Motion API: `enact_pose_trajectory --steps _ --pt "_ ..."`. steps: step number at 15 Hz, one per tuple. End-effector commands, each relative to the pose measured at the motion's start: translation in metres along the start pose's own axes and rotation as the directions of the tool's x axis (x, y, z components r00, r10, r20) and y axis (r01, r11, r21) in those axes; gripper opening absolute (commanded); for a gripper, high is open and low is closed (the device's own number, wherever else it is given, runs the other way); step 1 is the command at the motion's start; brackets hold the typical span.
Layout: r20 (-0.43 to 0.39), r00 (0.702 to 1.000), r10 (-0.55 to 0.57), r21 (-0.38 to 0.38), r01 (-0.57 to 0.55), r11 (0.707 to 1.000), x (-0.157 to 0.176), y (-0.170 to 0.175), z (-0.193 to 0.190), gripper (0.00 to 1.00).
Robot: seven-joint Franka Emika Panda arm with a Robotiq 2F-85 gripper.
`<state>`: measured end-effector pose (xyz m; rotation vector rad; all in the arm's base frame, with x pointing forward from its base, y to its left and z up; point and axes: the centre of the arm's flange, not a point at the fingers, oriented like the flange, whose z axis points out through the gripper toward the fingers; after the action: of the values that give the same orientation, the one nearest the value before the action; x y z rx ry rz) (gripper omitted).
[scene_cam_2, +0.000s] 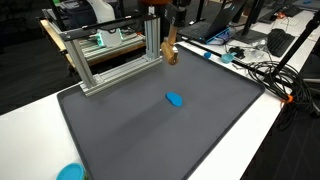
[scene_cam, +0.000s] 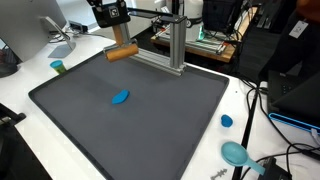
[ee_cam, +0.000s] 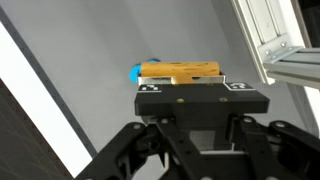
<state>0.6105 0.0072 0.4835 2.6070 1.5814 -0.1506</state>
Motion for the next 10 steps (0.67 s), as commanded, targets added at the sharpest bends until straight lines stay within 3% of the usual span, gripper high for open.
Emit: enact_pose_trajectory --steps 1,2,4,5,8,9,10 --pt "0.138 0.986 -0.092 -0.105 0.107 0.989 0.016 0.045 -0.009 0.22" --pt "0.163 0.981 -0.106 -0.122 0.127 0.984 0.018 0.052 -0.005 0.22" --pt "0.124 0.992 -0.016 -0.079 0.026 0.997 0.019 0.064 0.005 0.22" --pt "0.125 0.991 -0.053 -0.087 0.064 0.994 0.012 0.039 0.011 0.47" --pt "0.125 0.992 -0.032 -0.082 0.043 0.996 0.016 0.052 0.022 0.47" --pt "0.125 0.992 -0.031 -0.082 0.041 0.996 0.016 0.054 0.023 0.22" --pt "0.109 0.990 -0.088 -0.087 0.098 0.991 0.014 0.054 0.029 0.22"
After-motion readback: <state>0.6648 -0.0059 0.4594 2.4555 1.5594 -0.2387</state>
